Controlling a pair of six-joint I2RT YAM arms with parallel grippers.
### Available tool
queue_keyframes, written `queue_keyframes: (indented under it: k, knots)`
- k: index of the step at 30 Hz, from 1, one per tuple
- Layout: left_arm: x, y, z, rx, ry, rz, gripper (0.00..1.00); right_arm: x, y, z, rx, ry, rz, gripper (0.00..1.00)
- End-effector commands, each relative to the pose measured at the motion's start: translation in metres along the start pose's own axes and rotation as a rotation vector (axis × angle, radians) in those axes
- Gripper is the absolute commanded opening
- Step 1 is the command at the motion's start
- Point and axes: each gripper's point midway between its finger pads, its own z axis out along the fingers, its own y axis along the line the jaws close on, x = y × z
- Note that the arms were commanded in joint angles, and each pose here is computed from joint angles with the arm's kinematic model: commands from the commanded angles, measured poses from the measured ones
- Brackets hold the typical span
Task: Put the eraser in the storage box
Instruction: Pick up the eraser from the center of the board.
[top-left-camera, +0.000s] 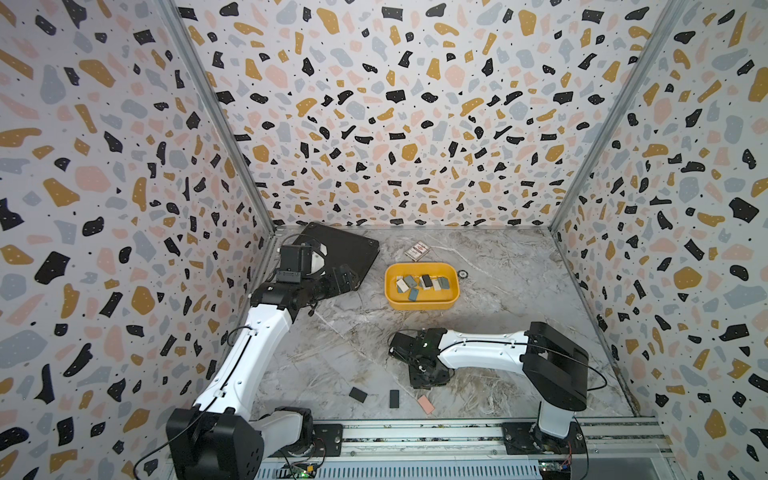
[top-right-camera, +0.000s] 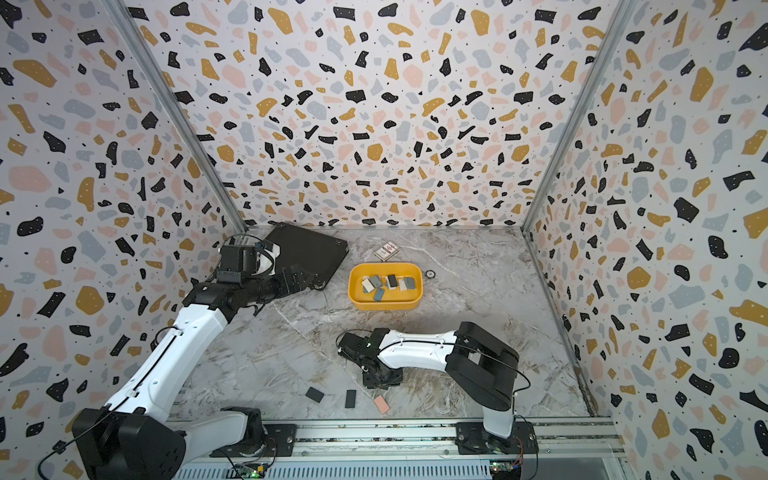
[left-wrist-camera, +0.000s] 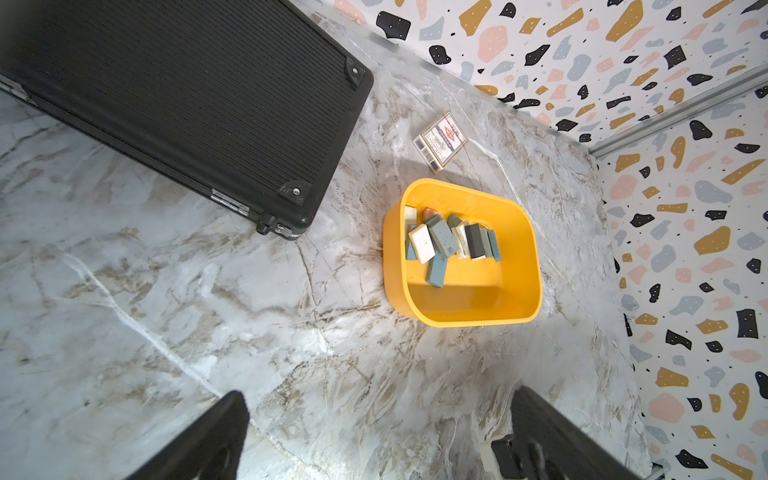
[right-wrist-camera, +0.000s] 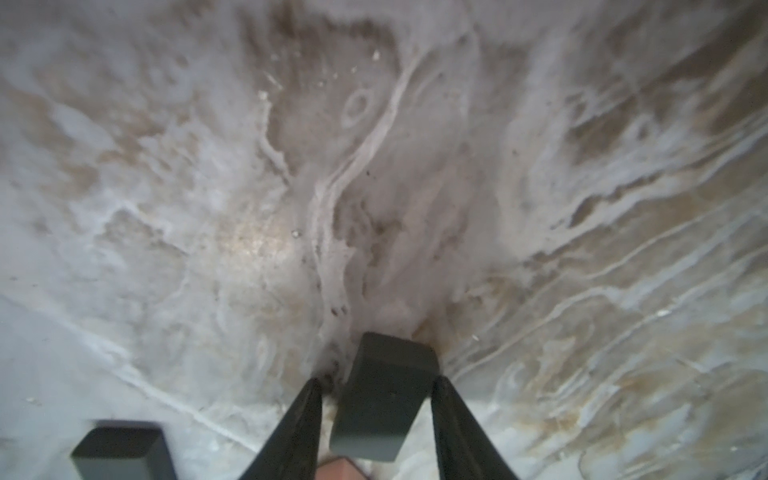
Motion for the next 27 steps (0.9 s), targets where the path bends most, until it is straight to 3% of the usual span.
queue_keyframes:
  k: [1, 4, 7, 15, 27]
  knots:
    - [-0.003, -0.001, -0.007, 0.006, -0.025, 0.01, 0.99, 0.005, -0.002, 0.007, 0.023, 0.037, -0.008, 0.35]
    - [-0.003, 0.0, -0.008, 0.003, -0.026, 0.01, 0.99, 0.003, -0.002, 0.005, 0.017, 0.029, -0.014, 0.23]
    - [-0.003, 0.0, -0.008, 0.002, -0.027, 0.008, 0.99, 0.0, -0.001, 0.002, 0.013, 0.012, -0.022, 0.17]
    - [-0.004, 0.008, -0.007, -0.036, -0.032, 0.012, 0.99, -0.027, -0.01, -0.036, 0.044, -0.108, -0.098, 0.14]
    - [-0.023, 0.012, 0.0, -0.083, -0.05, 0.034, 0.99, -0.159, -0.07, -0.12, 0.025, -0.261, -0.131, 0.16]
